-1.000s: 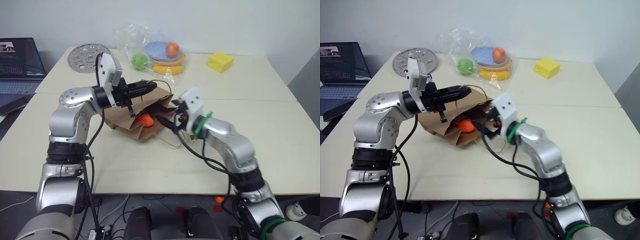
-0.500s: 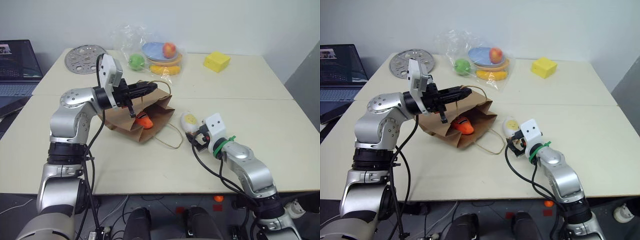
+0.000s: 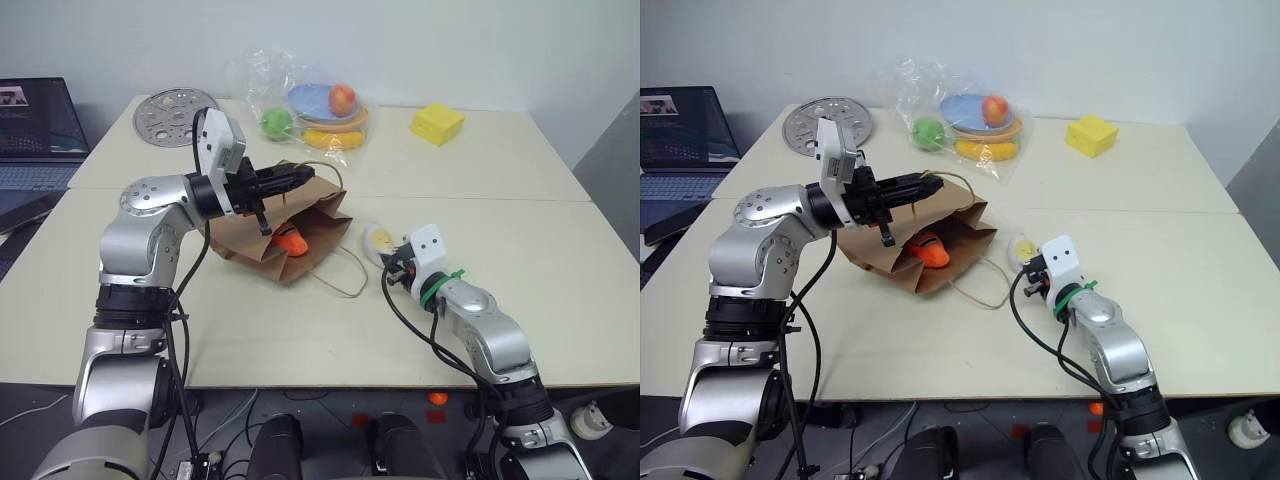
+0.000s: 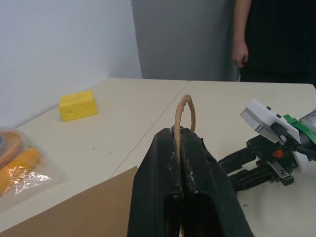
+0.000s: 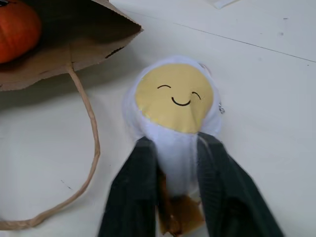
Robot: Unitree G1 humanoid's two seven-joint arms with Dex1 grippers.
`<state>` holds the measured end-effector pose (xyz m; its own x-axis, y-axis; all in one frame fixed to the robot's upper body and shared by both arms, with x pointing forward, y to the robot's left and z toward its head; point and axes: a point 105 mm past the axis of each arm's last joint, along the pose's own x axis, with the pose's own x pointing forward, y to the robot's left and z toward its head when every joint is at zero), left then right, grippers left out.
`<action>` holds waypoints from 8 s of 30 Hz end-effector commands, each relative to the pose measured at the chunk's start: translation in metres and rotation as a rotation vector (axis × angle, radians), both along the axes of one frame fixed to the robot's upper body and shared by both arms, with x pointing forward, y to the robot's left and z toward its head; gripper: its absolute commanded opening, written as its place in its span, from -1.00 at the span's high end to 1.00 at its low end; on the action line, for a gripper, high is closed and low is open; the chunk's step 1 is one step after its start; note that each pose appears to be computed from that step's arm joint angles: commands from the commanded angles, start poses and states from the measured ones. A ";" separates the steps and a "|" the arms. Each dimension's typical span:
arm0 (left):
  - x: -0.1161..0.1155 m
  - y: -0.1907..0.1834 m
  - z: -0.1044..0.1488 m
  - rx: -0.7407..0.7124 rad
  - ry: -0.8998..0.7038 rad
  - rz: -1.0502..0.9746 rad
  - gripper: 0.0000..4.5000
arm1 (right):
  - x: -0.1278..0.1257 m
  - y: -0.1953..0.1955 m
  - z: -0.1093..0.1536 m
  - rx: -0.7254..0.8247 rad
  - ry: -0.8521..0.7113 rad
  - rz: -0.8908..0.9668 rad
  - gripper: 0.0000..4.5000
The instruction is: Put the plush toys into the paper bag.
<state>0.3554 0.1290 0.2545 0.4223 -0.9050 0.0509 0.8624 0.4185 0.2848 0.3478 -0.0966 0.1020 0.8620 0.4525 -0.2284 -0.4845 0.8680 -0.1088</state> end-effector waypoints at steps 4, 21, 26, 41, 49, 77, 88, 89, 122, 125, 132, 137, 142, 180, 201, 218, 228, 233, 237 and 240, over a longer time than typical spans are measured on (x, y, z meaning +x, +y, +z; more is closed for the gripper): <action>-0.004 -0.001 0.014 0.004 -0.054 -0.004 1.00 | -0.008 0.000 0.049 0.060 -0.131 0.138 0.98; -0.008 -0.005 0.016 0.010 -0.057 -0.034 1.00 | 0.009 0.080 0.061 0.014 -0.104 0.436 0.98; -0.011 -0.006 0.013 0.021 -0.045 -0.045 1.00 | 0.033 0.091 0.067 0.055 -0.152 0.406 0.98; -0.017 -0.007 0.010 0.036 -0.024 -0.070 1.00 | 0.067 0.128 0.049 0.144 -0.109 0.383 0.98; -0.017 -0.008 0.009 0.029 -0.022 -0.066 1.00 | 0.068 0.127 0.044 0.150 -0.101 0.388 0.55; -0.013 -0.009 0.006 0.025 -0.024 -0.050 1.00 | -0.031 0.073 -0.009 -0.118 0.068 0.528 -0.81; -0.014 -0.008 0.006 0.026 -0.031 -0.041 1.00 | -0.025 0.063 -0.006 -0.114 0.042 0.480 0.94; -0.013 -0.008 0.006 0.026 -0.032 -0.040 1.00 | -0.025 0.061 -0.001 -0.103 0.028 0.474 0.99; 0.006 0.087 0.015 -0.020 -0.122 0.445 0.81 | -0.021 0.143 0.143 0.113 -0.405 0.643 0.74; -0.006 0.095 0.017 -0.014 -0.133 0.464 0.47 | -0.023 0.141 0.148 0.121 -0.420 0.670 0.29; -0.032 0.107 0.027 -0.057 -0.123 0.486 -0.51 | -0.029 0.131 0.169 0.176 -0.460 0.706 -0.87; -0.049 0.117 0.018 -0.088 -0.094 0.505 -0.99 | -0.043 0.116 0.191 0.230 -0.479 0.770 -1.00; -0.056 0.122 0.004 -0.049 -0.055 0.536 -0.99 | -0.050 0.102 0.208 0.286 -0.466 0.783 -1.00; -0.009 0.095 -0.094 -0.176 0.061 0.732 -0.05 | -0.071 0.060 0.151 0.132 -0.226 0.686 -1.00; -0.014 -0.010 -0.025 -0.129 0.147 -0.044 0.99 | -0.093 -0.039 0.201 0.015 -0.157 0.556 -1.00; -0.009 -0.052 -0.102 0.139 0.266 -0.517 0.99 | -0.132 -0.084 0.192 -0.036 0.020 0.414 -1.00; -0.005 -0.033 -0.085 0.166 0.208 -0.473 -0.36 | -0.124 -0.091 0.184 -0.042 0.050 0.402 -1.00; 0.001 0.023 -0.040 0.178 0.159 -0.264 -1.00 | -0.117 -0.126 0.175 -0.024 0.064 0.272 -1.00; -0.001 0.050 -0.014 0.182 0.133 -0.110 -1.00 | -0.111 -0.154 0.162 -0.029 0.046 0.157 -1.00; -0.004 0.062 -0.018 0.282 0.133 0.031 -1.00 | -0.093 -0.181 0.143 -0.067 -0.032 0.000 -1.00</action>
